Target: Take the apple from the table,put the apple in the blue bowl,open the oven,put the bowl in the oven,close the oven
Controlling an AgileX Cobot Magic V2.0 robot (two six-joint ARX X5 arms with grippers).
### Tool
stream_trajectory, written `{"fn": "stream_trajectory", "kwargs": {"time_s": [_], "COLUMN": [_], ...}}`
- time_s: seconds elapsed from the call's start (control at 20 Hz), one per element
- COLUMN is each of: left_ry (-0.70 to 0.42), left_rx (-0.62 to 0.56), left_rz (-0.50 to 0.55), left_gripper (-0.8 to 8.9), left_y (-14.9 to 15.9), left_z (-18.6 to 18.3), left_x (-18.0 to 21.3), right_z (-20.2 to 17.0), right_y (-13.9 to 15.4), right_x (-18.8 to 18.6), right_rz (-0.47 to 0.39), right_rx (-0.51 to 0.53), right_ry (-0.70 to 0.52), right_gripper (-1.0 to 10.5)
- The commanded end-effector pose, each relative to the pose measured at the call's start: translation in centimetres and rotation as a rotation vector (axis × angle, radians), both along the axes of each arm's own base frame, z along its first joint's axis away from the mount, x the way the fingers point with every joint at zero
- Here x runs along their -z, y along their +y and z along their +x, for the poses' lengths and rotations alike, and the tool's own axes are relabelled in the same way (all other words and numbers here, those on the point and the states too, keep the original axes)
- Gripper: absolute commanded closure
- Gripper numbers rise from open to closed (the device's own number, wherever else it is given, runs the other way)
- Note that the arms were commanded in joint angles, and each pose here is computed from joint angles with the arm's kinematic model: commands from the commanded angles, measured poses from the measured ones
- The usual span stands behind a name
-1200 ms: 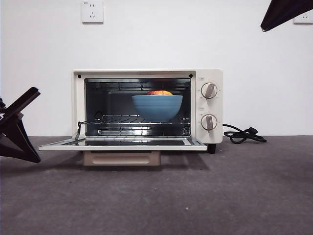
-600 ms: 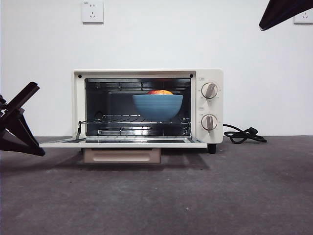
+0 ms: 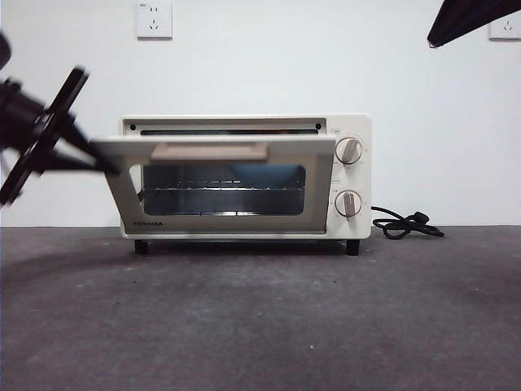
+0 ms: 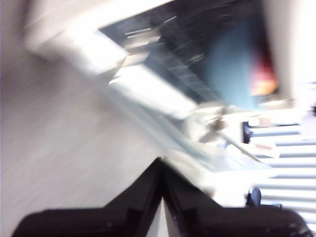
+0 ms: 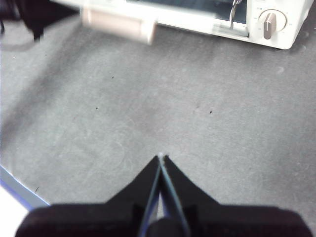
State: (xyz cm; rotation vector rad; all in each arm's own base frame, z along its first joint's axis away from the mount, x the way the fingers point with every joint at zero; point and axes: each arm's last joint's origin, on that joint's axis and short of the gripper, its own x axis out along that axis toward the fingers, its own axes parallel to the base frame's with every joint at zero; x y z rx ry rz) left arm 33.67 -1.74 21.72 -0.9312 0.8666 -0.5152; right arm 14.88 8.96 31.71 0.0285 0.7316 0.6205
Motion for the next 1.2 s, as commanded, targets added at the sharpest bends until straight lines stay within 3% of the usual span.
{"fn": "stream_trajectory", "kwargs": {"time_s": [0.05,0.35,0.55,0.8,0.9,1.05,1.2], "left_ry": [-0.045,-0.149,-0.245,-0.334,-0.390,-0.475,-0.536], "left_rx": [-0.003,0.049,0.132,0.199,0.234,0.233,0.268], "left_rz": [0.005,0.016,0.131,0.511,0.612,0.699,0.702], "left_gripper": [8.21,8.21,8.21,8.19,8.18,8.18,8.18], "left_y": [-0.4,-1.5,-3.2,-7.4,-9.3,-11.1,-11.8], "left_z": [1.0,2.2,1.1,-4.0,-6.7,-10.9,-14.8], "left_x": [-2.2,-6.8,-7.6,-10.1,-11.5,-13.8,-15.5], "right_z": [0.0,0.0,0.0,-0.1,0.0,0.1,0.2], "right_y": [0.0,0.0,0.0,-0.1,-0.2,-0.3,-0.5], "right_x": [0.2,0.2,0.2,0.4,0.4,0.4,0.4], "right_rz": [0.007,0.017,0.038,0.021,0.000,-0.029,-0.071], "right_rx": [0.002,0.013,0.041,0.071,0.102,0.143,0.205], "right_ry": [0.005,0.016,0.043,0.067,0.052,0.033,0.005], "right_gripper": [9.5,9.5,9.5,9.5,9.5,9.5,9.5]}}
